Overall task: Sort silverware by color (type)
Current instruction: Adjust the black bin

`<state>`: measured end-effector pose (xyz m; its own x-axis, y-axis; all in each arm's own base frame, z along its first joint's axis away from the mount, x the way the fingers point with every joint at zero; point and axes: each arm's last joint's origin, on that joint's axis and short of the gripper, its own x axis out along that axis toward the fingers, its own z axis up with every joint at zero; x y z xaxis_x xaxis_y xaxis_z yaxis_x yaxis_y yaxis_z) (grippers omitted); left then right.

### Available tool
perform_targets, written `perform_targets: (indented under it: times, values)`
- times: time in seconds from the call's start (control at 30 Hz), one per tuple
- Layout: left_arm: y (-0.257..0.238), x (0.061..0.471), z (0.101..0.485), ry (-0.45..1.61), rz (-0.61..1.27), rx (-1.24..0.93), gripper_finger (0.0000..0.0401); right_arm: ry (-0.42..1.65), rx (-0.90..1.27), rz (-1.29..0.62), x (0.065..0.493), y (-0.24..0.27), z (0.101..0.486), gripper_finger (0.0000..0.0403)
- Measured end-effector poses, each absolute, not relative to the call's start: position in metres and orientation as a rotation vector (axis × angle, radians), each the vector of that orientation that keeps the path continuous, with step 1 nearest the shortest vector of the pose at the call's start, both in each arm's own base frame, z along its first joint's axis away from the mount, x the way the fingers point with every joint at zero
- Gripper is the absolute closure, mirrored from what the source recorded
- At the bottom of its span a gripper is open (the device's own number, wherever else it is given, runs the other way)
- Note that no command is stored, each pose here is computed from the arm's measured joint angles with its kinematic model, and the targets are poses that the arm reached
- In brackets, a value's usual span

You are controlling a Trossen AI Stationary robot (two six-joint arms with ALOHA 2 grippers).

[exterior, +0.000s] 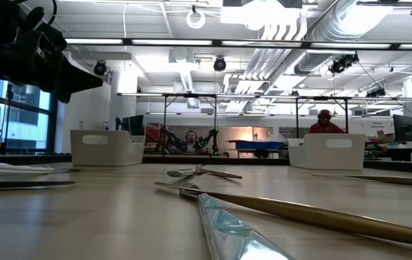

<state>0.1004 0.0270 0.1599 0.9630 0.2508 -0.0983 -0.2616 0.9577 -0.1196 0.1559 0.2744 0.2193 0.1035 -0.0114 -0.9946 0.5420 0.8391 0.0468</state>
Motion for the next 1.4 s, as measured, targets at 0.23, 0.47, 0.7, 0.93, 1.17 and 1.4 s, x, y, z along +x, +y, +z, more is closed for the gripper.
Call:
perform_targets:
  times: [0.23,0.47,0.7,0.93,1.17,1.4]
  values:
    - [0.027,0.1,0.16,0.084,0.259,-0.124,0.04,1.611,0.454,-0.307,0.162,0.278,0.201,0.0393]
    - [0.027,0.1,0.16,0.086,0.255,-0.111,0.04,1.607,0.44,-0.226,0.18,0.277,0.194,0.0401]
    - [0.027,0.1,0.16,0.087,0.254,-0.107,0.04,1.536,0.454,-0.212,0.201,0.266,0.194,0.0402]
    - [0.027,0.1,0.16,0.087,0.254,-0.107,0.04,1.526,0.464,-0.227,0.213,0.257,0.194,0.0403]
    - [0.027,0.101,0.16,0.082,0.254,-0.14,0.04,1.542,0.397,-0.211,0.216,0.249,0.194,0.0403]
    - [0.027,0.101,0.16,0.083,0.253,-0.137,0.04,1.624,0.273,-0.303,0.208,0.236,0.193,0.0403]
